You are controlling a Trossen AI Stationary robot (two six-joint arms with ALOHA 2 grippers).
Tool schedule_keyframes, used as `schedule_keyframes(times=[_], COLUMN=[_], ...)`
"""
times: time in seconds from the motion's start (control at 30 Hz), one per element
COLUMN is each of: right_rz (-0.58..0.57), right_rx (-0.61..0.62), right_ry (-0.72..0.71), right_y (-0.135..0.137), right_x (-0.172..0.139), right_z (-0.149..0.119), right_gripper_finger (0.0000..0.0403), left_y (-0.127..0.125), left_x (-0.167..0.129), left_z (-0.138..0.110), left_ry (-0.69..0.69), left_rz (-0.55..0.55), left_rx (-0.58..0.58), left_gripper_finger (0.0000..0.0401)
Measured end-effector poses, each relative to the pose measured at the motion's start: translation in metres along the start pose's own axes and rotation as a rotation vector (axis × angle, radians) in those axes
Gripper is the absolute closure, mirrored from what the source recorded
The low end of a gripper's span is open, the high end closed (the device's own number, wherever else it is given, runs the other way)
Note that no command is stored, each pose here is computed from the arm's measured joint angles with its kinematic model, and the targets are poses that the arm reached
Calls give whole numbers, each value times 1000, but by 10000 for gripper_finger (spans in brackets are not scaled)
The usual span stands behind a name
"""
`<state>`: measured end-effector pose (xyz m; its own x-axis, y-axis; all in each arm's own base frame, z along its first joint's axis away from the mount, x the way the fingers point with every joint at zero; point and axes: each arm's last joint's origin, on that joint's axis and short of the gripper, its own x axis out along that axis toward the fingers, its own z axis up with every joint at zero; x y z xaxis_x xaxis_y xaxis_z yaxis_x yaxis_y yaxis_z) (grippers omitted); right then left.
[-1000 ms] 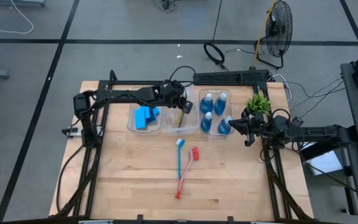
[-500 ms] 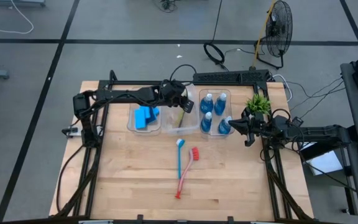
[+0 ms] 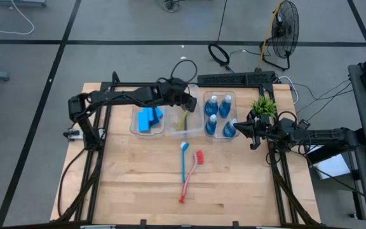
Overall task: Pick & Place Kitchen Sink Supplies
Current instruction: Put the blue dishwashing brush into the white bin
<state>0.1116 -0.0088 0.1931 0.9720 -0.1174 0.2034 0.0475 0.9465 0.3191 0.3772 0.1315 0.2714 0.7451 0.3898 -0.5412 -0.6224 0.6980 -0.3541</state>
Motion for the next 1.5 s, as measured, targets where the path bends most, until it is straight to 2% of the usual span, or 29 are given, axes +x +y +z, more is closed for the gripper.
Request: schedule_keyframes(times=[0.17, 0.3, 0.57, 0.83, 1.13, 1.33, 1.5], right_rz=[0, 0, 0, 3, 3, 4, 6], right_rx=[0, 0, 0, 0, 0, 0, 11], right_ry=[0, 0, 0, 2, 2, 2, 4], right_y=[0, 0, 0, 0, 0, 0, 0], right_x=[0, 0, 0, 0, 0, 0, 0], right_z=[0, 0, 0, 0, 0, 0, 0], right_gripper_finger=[399, 399, 399, 399, 399, 399, 399], left_y=[-9, -23, -64, -110, -141, -157, -157], left_x=[-33, -60, -106, -123, -124, -104, -79], left_z=[18, 23, 8, -37, -103, -147, -176], left_ry=[-85, -120, -110, 19, 192, 277, 326], left_rz=[-55, -112, -260, -334, -193, -126, -31], left_rx=[12, 22, 47, -38, -190, -258, -314], left_gripper_finger=[192, 206, 221, 222, 222, 222, 222])
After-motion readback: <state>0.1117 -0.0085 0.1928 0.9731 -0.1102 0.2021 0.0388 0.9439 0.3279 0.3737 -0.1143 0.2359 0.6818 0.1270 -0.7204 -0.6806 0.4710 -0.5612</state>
